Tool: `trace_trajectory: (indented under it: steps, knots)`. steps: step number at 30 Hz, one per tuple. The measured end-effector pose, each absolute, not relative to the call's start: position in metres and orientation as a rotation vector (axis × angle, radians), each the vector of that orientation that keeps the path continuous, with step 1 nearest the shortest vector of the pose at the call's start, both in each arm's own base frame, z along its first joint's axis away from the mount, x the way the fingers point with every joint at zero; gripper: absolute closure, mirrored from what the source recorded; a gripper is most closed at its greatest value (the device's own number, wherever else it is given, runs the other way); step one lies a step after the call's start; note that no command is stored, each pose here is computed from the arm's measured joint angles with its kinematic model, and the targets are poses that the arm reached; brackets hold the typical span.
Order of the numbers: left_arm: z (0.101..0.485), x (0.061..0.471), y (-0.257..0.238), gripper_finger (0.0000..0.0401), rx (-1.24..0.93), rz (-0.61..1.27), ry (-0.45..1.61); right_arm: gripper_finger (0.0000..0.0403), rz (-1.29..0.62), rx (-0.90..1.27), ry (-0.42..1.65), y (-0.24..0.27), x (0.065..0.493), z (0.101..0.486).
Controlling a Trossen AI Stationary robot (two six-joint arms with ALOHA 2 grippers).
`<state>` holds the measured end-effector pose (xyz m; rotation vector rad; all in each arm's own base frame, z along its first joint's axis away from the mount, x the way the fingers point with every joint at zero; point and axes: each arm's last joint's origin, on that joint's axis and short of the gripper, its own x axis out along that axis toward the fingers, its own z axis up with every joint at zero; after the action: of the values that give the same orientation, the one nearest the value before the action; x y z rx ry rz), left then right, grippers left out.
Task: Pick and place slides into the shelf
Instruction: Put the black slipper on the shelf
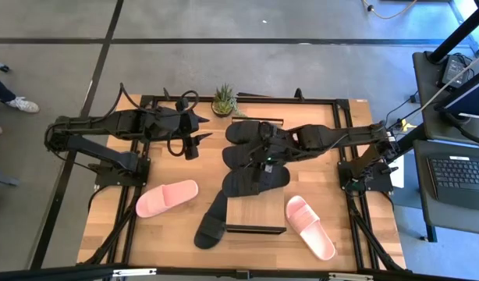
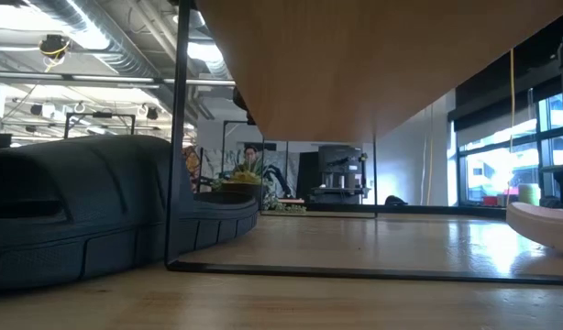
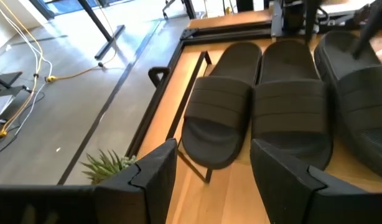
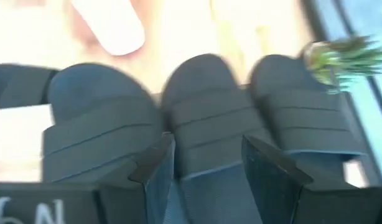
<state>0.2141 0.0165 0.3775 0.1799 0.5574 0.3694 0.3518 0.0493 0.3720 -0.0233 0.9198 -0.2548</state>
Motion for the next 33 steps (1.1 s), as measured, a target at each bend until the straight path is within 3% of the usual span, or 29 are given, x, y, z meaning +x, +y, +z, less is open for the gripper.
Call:
trace_trajectory:
  steps: [5,15,33]
  knots:
    - [0.377,0.214,0.017,0.0206,0.182,0.369,0.567,0.0216,-0.277,-0.062,1.024,0.047,0.342,0.366]
    - [0.377,0.214,0.017,0.0206,0.182,0.369,0.565,0.0216,-0.303,-0.087,1.175,0.047,0.340,0.319]
    - [0.377,0.214,0.017,0.0206,0.183,0.369,0.565,0.0216,-0.304,0.010,1.196,0.050,0.338,0.317]
